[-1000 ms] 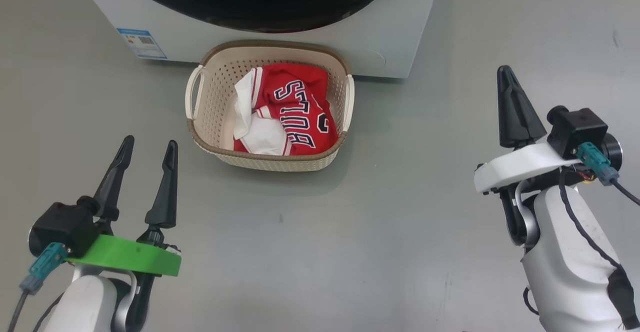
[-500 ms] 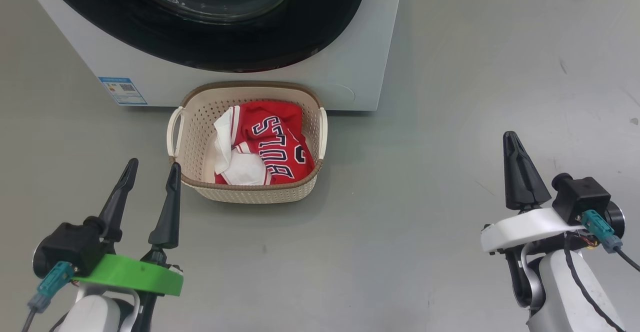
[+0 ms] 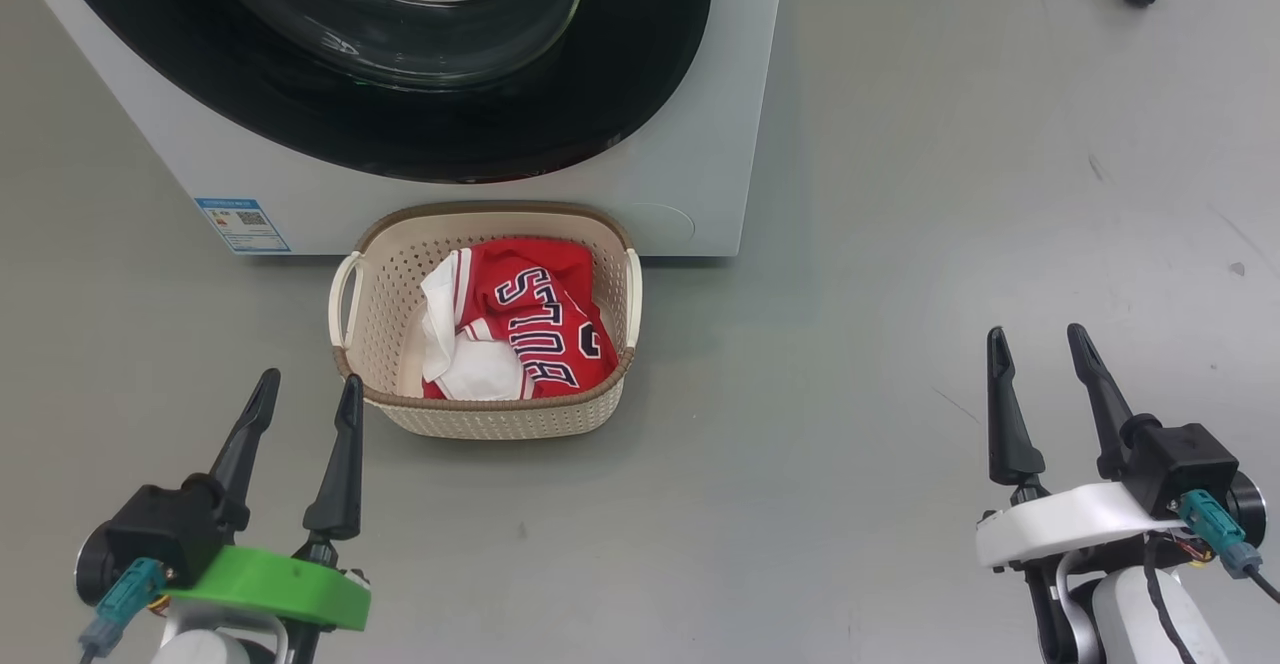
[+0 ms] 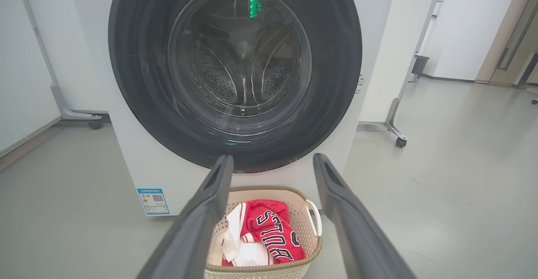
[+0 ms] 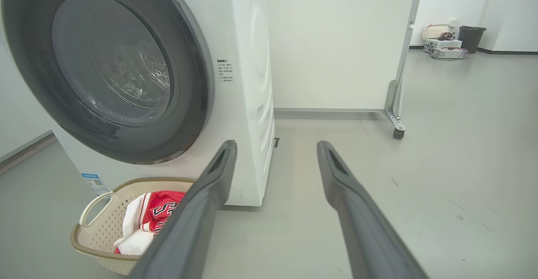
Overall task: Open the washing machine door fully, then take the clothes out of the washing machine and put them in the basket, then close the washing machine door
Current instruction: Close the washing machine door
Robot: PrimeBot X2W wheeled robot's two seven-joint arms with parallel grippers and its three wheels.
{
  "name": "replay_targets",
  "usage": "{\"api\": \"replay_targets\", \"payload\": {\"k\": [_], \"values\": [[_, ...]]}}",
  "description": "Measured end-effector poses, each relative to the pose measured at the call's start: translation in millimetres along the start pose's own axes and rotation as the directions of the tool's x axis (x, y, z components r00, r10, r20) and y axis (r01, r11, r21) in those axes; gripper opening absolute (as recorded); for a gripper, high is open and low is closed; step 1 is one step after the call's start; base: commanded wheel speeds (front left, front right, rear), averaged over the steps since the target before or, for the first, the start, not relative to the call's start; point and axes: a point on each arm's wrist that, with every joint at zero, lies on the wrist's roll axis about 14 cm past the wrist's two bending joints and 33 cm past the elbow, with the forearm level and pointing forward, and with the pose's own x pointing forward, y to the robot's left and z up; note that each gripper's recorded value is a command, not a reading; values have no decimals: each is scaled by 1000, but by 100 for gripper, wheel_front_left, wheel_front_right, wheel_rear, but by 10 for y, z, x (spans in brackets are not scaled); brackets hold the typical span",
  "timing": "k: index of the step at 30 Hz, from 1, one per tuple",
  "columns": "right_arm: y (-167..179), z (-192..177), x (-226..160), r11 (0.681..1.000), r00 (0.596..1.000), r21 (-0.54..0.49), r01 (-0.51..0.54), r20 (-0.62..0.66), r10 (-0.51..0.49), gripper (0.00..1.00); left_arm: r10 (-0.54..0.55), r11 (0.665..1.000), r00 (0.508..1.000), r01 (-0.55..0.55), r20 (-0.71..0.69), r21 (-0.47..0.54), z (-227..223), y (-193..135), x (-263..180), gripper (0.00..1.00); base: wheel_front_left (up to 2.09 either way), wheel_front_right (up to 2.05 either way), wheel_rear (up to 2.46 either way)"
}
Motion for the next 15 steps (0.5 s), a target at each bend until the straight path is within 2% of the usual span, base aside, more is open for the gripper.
{"api": "replay_targets", "payload": {"k": [15], "values": [[11, 22, -132, 1000, 1000, 0, 0, 5, 0, 100, -1, 1000, 1000, 2, -2, 17, 0, -15, -49, 100, 0, 0, 0]]}}
